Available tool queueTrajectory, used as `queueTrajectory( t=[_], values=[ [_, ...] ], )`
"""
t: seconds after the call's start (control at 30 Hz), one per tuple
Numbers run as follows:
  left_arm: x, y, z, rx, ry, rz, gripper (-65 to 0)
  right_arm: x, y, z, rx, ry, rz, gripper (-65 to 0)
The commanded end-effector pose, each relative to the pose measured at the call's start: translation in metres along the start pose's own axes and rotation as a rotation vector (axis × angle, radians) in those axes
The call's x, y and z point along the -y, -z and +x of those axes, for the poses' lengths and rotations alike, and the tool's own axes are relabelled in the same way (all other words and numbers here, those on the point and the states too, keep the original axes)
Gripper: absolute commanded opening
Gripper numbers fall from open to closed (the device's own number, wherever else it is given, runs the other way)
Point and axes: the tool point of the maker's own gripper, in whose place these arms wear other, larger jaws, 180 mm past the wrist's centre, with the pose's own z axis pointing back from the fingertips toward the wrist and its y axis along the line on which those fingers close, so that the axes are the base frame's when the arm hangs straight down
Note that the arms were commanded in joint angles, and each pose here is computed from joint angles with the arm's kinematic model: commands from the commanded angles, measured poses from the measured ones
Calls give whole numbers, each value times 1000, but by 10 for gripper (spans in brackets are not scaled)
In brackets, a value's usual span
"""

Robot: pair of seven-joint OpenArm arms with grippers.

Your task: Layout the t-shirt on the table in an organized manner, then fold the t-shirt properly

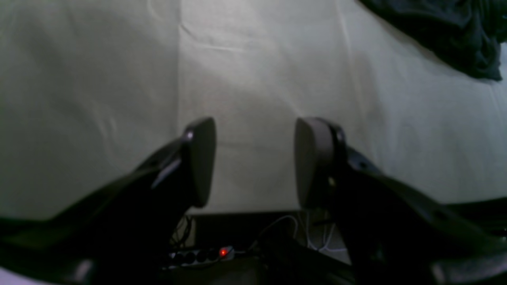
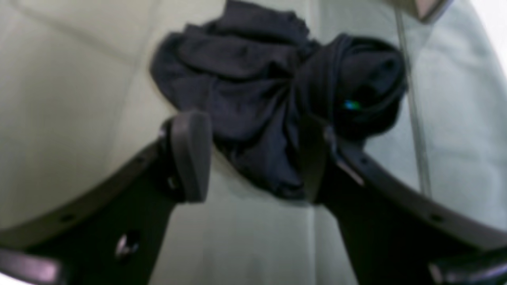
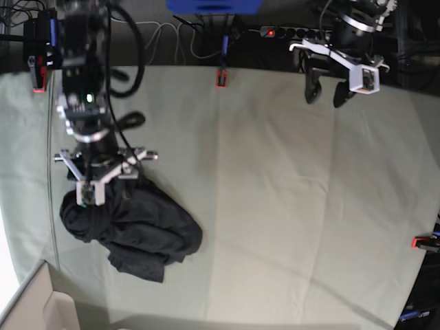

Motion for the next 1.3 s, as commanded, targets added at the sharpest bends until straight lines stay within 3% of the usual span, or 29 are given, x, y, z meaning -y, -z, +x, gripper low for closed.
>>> queueTrajectory(
  t=[0.0,0.2,0.43,0.5,0.63,0.73,0.83,1.0,1.1,1.27],
  values=[
    [1,-3,7,29,1,-4,-338,2,8,8,24,-5,-2,-294],
    [1,-5,4,19,-1,-2,-338,4,51,-29,-110,3,-6,-294],
    [0,-5,2,13,-1,0,-338,11,77,-61,-162,-5,-16,-309],
    [0,-5,2,13,0,0,-338,12,77,-66,-172,-5,-16,-363],
    [0,-4,2,13,0,0,-338,10,69,-79,-197,-5,-13,-650],
    [0,-3,4,19,1,0,-338,-3,47,-70,-145,7,7,-625],
    [-1,3,13,47,6,-2,-338,-25,15,-42,-50,37,43,-650],
    [1,11,25,84,11,-10,-338,-98,-53,0,89,26,239,-650],
    [1,18,36,116,17,-13,-336,-139,-87,5,105,33,360,-650],
    [-4,30,42,139,25,-7,-335,-181,-112,-20,54,-31,512,-603]
  ],
)
